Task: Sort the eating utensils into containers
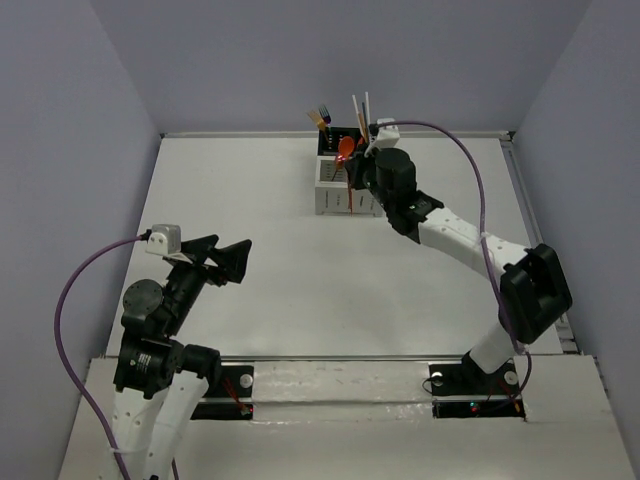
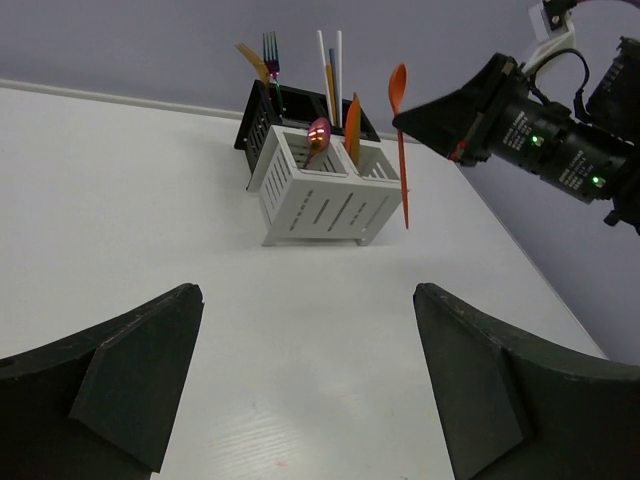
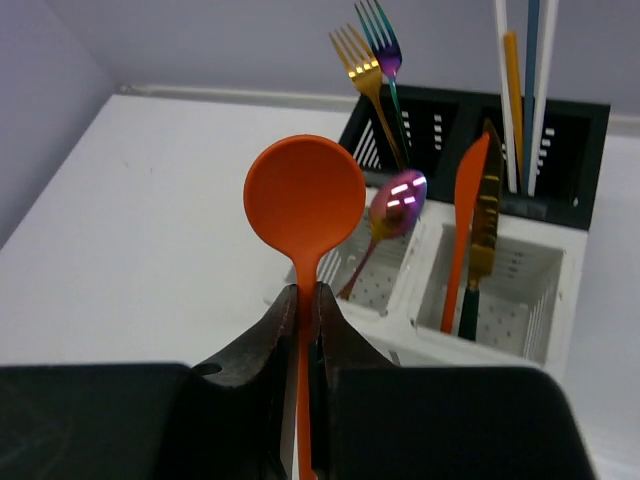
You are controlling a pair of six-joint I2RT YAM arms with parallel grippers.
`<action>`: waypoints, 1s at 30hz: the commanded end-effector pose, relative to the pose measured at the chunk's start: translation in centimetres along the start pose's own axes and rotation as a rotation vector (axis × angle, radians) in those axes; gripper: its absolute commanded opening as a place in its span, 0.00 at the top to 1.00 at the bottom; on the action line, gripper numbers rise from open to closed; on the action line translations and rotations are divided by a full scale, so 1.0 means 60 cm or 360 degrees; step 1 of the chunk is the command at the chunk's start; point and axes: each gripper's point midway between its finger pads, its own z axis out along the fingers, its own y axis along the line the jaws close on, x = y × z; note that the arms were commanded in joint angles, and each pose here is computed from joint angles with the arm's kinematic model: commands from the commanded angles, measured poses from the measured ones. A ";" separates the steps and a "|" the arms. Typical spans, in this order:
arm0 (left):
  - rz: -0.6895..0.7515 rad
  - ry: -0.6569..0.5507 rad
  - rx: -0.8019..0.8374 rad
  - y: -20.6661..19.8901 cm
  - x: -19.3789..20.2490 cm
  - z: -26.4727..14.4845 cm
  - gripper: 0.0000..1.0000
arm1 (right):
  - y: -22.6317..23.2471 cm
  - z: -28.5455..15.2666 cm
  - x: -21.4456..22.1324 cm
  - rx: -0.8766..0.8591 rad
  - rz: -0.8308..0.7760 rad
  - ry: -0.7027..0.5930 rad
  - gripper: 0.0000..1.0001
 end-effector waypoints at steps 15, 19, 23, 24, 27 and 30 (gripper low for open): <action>0.0038 -0.0072 0.0029 -0.005 -0.016 0.002 0.01 | 0.037 0.192 -0.139 0.0118 -0.0174 -0.0625 0.93; 0.0039 -0.0070 0.0023 -0.003 -0.015 0.002 0.01 | 0.032 0.209 -0.138 0.0160 -0.0199 -0.0646 0.93; 0.0038 -0.0075 0.0023 -0.004 -0.017 0.002 0.01 | 0.016 0.221 -0.128 0.0242 -0.0265 -0.0669 0.93; 0.0037 -0.0074 0.0019 -0.003 -0.016 0.002 0.01 | 0.014 0.225 -0.124 0.0248 -0.0268 -0.0665 0.93; 0.0037 -0.0075 0.0017 -0.002 -0.016 0.002 0.01 | 0.014 0.235 -0.105 0.0242 -0.0260 -0.0637 0.93; 0.0037 -0.0074 0.0014 -0.002 -0.016 0.003 0.01 | 0.010 0.240 -0.089 0.0241 -0.0260 -0.0619 0.79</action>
